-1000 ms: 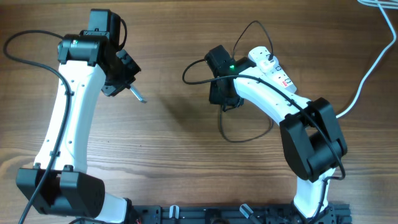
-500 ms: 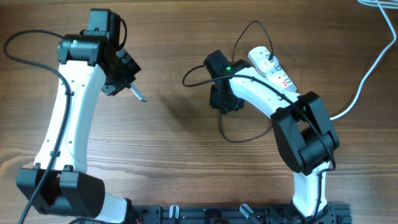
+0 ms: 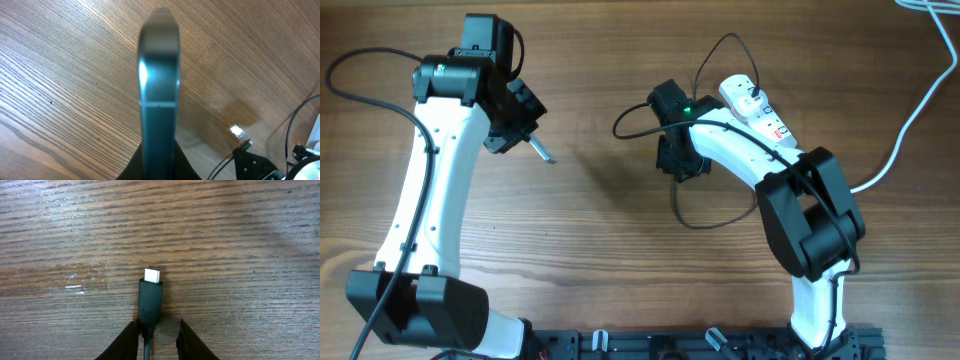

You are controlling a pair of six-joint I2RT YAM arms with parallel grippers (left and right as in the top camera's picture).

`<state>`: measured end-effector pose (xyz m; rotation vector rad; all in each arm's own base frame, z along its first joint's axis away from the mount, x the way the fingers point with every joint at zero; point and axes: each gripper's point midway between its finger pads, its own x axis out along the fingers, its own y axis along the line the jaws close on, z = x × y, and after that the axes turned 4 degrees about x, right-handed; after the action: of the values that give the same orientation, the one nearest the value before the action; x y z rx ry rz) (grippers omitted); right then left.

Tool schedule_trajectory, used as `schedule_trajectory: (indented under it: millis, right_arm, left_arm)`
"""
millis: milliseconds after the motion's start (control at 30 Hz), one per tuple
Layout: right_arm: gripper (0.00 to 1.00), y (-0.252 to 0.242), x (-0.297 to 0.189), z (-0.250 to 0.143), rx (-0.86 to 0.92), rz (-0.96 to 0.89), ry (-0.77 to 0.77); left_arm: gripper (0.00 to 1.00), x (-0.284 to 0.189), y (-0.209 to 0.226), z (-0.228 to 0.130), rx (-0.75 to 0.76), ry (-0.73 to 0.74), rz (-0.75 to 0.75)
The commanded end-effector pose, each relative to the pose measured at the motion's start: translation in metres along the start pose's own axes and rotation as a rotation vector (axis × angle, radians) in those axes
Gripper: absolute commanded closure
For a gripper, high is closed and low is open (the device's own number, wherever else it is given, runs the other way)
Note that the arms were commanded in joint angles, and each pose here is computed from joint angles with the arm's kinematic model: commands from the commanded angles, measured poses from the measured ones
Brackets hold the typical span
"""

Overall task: Plug charger to phone and switch on socket
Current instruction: 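Grasp the black USB-C cable plug with the right gripper, then raise the phone with the left gripper and bring the plug below it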

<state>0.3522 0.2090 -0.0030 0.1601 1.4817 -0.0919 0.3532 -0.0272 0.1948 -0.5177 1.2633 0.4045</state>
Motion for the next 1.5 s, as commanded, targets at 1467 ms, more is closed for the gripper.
schedule_trajectory:
  millis: [1467]
  right_arm:
    - [0.96,0.072,-0.222,-0.069,-0.512,0.569,-0.089]
  left_arm:
    - [0.96,-0.067,-0.138,-0.038,0.470,0.159,-0.888]
